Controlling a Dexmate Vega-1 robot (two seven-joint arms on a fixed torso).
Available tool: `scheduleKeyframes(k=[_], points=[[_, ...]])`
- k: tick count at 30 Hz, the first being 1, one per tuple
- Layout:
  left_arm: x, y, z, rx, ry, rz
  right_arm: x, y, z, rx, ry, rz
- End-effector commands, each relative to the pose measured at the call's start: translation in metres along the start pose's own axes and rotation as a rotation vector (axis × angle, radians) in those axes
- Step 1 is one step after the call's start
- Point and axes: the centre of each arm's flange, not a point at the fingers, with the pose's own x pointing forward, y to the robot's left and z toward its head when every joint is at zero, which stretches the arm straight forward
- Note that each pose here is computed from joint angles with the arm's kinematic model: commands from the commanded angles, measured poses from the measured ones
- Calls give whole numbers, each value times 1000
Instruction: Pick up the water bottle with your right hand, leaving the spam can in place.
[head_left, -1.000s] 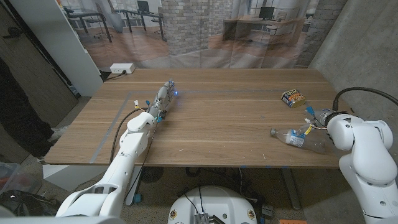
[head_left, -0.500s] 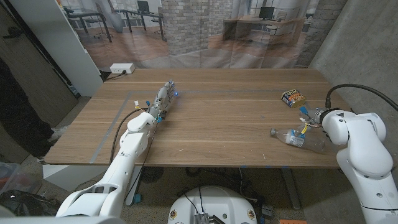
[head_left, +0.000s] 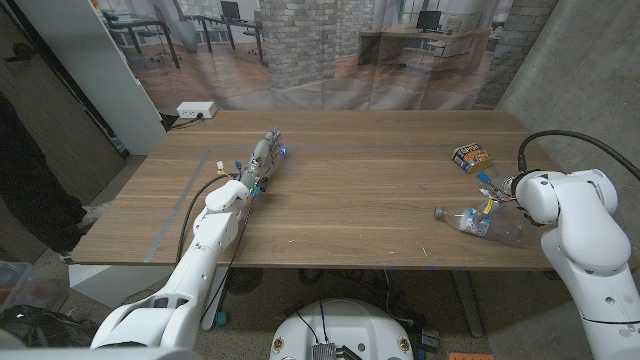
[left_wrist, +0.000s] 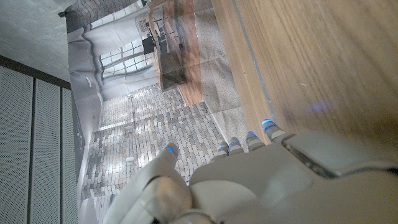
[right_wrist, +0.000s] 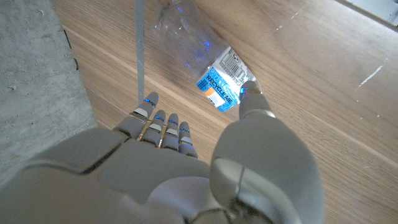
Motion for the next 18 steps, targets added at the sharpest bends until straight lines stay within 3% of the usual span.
scheduleKeyframes(k=[1, 18], points=[[3, -2, 1, 6, -1, -3, 7, 1, 5, -24, -19, 67], [0, 0, 3, 10, 0, 5, 22, 10, 15, -64, -13, 73]])
